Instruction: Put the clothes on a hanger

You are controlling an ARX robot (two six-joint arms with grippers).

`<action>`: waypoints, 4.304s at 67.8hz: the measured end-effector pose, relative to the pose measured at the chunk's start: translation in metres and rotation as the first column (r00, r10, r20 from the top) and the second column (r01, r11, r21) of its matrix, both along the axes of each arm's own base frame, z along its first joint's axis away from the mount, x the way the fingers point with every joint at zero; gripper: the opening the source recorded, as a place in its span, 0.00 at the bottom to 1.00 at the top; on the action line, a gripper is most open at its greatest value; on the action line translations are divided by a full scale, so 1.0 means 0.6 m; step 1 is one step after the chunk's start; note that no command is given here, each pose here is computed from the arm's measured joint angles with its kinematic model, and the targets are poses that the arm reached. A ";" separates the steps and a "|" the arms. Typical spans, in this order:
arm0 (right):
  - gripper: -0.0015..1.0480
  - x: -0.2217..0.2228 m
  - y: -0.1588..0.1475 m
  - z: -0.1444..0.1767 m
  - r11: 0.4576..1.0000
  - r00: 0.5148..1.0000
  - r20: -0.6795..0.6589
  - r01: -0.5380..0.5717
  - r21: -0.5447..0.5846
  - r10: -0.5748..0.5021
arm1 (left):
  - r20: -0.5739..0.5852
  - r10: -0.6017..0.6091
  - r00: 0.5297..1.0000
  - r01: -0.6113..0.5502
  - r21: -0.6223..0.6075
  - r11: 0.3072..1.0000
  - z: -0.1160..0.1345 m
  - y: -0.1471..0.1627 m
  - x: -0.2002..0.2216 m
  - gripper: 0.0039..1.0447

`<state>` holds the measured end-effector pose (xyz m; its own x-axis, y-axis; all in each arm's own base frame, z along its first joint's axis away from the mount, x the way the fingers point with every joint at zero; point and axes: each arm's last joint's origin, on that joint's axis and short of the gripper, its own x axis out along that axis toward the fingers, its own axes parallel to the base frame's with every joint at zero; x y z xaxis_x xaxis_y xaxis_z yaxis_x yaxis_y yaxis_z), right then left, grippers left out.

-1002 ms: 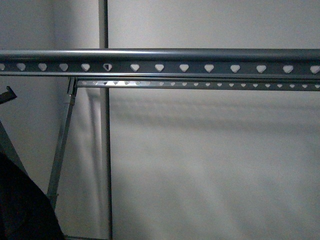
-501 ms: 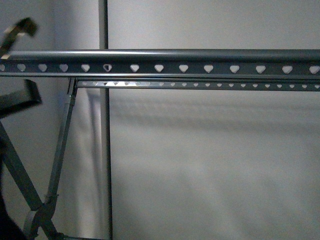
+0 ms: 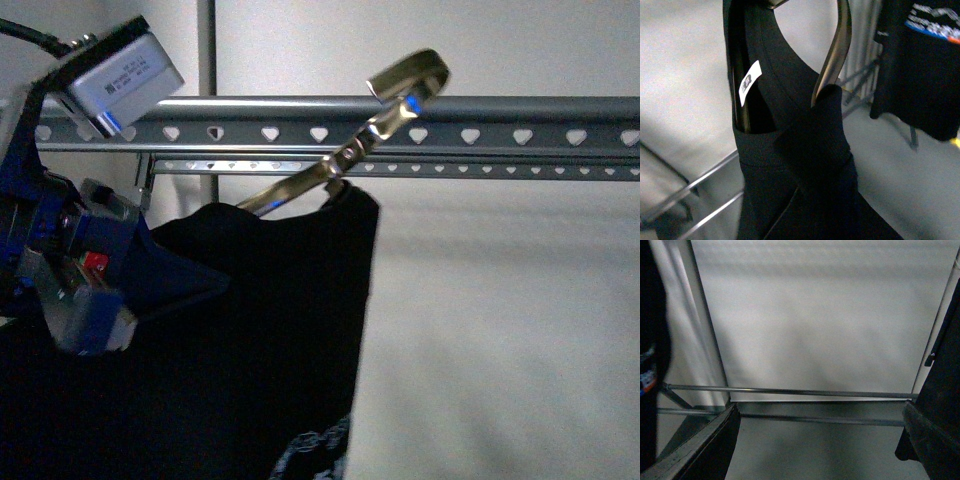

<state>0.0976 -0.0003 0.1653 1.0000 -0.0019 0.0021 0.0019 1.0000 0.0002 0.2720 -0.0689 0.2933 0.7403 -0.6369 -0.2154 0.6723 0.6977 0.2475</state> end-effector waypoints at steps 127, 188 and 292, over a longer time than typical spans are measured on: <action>0.93 0.192 -0.100 0.267 0.575 0.818 -0.162 -0.514 -0.637 0.551 | 0.664 -0.723 0.190 -0.201 0.748 0.633 0.096 -0.093 0.164 0.04; 0.09 0.327 -0.066 0.302 0.313 0.891 -0.163 -0.313 -0.897 0.425 | 0.666 -0.722 0.190 -0.199 0.746 0.636 0.097 -0.093 0.163 0.06; 0.07 0.231 -0.190 0.188 0.891 0.730 -0.564 -0.453 0.022 0.386 | 0.388 0.583 0.714 -0.600 -0.090 0.795 0.223 0.043 0.198 0.94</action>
<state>0.2362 -0.1142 0.2782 0.7321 0.3844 -0.5624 -0.4519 0.8918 0.0213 0.3907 -0.0428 0.4274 0.9884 -0.0384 0.1469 -0.0279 0.9049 0.4247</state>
